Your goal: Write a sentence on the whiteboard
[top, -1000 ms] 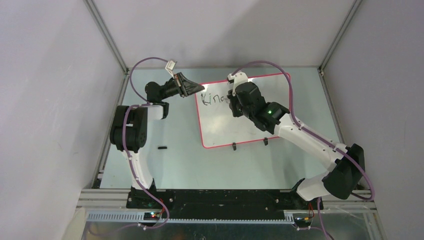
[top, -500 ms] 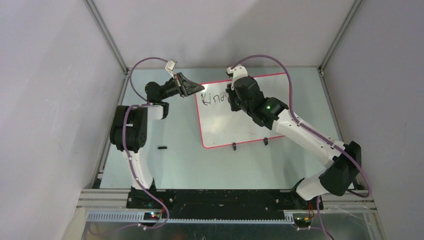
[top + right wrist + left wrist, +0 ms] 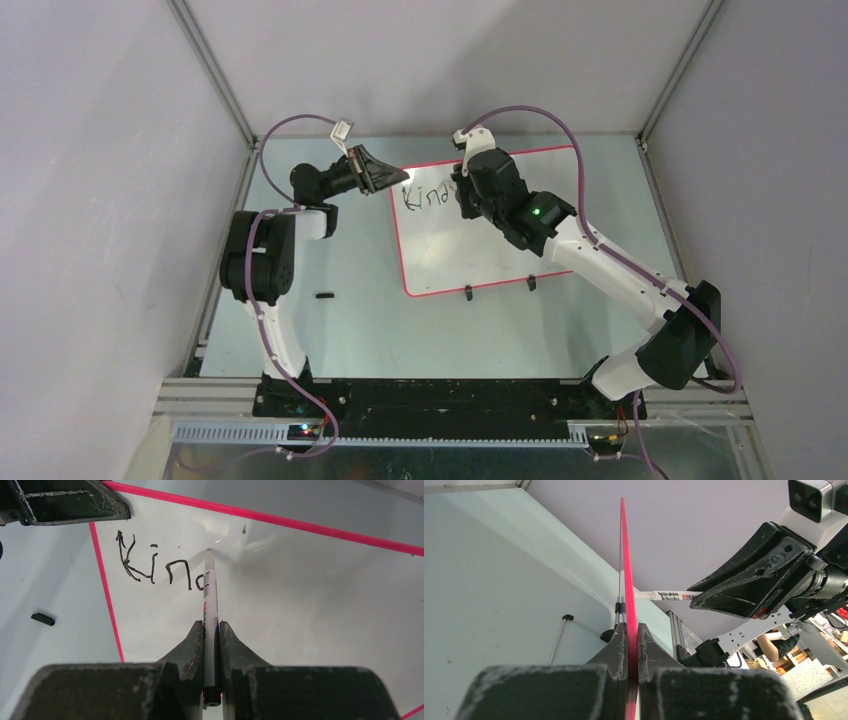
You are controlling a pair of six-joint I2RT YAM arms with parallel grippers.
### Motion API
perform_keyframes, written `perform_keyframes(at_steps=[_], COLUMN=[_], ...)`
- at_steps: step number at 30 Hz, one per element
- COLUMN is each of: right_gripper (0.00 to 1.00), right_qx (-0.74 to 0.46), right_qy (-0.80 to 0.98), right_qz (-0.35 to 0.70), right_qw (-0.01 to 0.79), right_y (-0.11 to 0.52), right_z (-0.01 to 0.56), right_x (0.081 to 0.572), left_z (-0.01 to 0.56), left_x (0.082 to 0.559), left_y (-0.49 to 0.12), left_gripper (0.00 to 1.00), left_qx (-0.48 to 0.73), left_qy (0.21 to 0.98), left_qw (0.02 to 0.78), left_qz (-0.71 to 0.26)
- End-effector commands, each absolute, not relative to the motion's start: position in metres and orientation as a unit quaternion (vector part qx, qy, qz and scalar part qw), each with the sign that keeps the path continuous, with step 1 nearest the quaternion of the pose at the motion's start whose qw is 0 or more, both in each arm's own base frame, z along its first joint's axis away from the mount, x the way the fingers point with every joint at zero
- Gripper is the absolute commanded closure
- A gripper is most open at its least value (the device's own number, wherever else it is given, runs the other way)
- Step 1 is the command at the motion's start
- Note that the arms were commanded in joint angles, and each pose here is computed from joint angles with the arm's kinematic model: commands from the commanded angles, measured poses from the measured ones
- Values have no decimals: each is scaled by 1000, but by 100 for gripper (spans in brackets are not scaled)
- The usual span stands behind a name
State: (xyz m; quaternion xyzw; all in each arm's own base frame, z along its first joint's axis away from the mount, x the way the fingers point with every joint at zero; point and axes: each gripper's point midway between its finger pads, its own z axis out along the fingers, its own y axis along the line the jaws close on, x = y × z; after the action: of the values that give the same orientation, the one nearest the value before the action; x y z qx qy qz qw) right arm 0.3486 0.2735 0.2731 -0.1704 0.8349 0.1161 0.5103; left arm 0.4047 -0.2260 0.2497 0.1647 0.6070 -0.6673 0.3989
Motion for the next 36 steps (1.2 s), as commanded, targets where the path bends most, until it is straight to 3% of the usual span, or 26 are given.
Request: perform_keyframes(at_steps=[1, 36], right_gripper=[100, 100], right_qx=[-164, -169], right_qy=[836, 855], right_qz=[108, 101], right_qw=[512, 479], right_y=[268, 255], right_z=[276, 247], right_x=[353, 327], left_z=[273, 273], left_x=[393, 393], left_y=[-229, -230], left_gripper=[100, 100], left_qx=[210, 209], left_qy=[573, 572], left_qw=[430, 429], left_qz=[-665, -667])
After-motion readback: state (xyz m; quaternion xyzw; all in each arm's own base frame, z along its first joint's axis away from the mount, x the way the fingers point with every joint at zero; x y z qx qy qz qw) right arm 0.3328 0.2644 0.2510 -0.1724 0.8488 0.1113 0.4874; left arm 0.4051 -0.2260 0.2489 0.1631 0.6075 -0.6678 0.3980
